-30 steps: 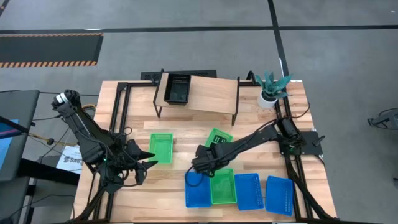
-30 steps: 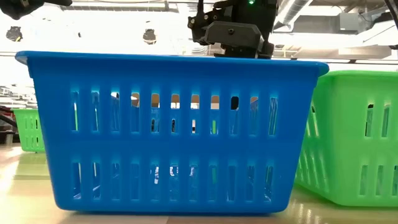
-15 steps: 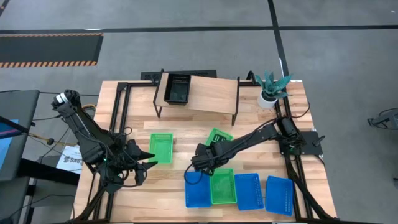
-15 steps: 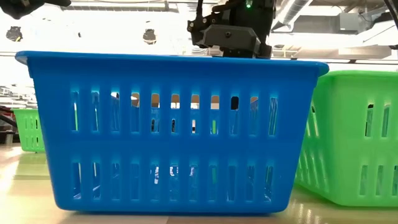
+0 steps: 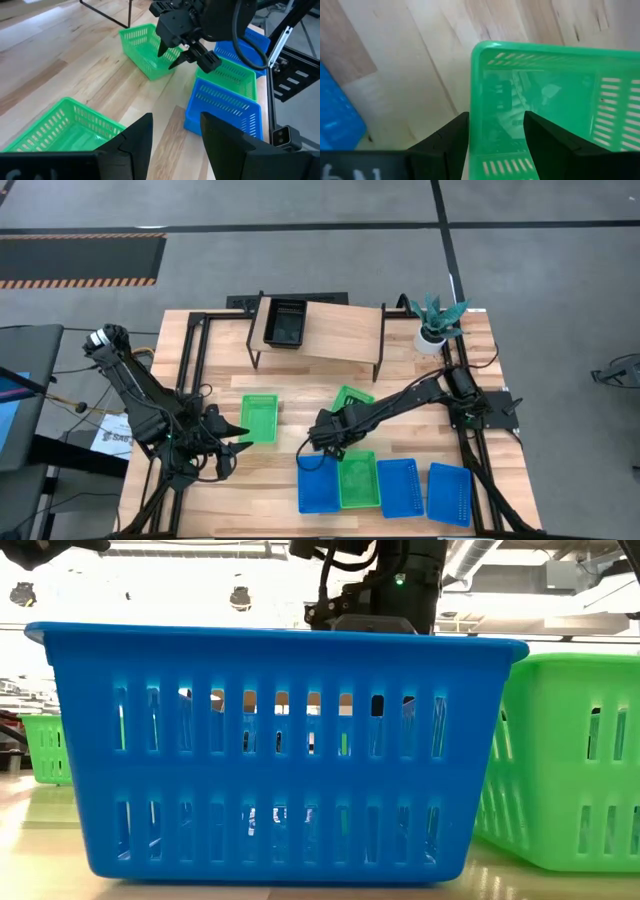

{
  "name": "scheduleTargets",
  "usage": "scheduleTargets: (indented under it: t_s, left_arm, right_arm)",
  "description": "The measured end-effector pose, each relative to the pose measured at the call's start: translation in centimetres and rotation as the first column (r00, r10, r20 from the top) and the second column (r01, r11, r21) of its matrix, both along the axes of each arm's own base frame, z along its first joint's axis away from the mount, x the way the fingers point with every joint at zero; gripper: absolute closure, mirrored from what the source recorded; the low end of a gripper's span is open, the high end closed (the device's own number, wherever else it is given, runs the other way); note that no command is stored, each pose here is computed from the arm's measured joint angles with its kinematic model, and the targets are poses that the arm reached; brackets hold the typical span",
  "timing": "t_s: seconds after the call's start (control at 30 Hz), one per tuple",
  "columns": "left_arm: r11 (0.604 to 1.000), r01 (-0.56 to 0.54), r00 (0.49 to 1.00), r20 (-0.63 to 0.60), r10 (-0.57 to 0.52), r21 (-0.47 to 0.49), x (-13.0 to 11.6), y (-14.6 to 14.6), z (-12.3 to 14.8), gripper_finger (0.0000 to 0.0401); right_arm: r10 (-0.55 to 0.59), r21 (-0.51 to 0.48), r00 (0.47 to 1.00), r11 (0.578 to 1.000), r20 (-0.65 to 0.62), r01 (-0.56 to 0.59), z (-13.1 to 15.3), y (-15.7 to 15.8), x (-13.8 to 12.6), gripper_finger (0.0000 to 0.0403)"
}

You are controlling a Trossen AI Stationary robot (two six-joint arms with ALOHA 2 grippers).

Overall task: Stack baskets on shelf by color
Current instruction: Put the top right green bin on the shelf

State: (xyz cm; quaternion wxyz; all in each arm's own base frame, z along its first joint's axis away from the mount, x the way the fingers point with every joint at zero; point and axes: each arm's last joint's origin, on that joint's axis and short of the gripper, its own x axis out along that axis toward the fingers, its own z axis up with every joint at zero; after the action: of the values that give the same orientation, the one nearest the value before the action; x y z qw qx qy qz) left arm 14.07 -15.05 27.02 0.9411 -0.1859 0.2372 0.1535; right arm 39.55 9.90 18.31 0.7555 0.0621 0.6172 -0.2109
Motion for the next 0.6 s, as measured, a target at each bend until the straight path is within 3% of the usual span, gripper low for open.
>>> scheduleTargets:
  t_s: [0.17, 0.4, 0.6]
  left_arm:
    - [1.000, 0.011, 1.000, -0.013, -0.011, -0.009, -0.01, -0.04, -0.04, 0.0248]
    - [0.999, 0.036, 0.999, -0.028, -0.035, 0.012, -0.02, -0.07, -0.06, 0.0248]
    - [0.997, 0.075, 0.996, -0.054, -0.073, 0.036, -0.04, -0.12, -0.11, 0.0248]
  right_arm:
    - [-0.009, -0.003, 1.000, 1.000, -0.005, 0.009, 0.00, -0.36, 0.03, 0.0240]
    - [-0.041, 0.029, 0.999, 0.999, -0.005, 0.041, 0.01, -0.98, 0.21, 0.0384]
    - [-0.060, 0.072, 0.998, 0.996, -0.006, 0.060, 0.44, -0.44, 0.10, 0.0389]
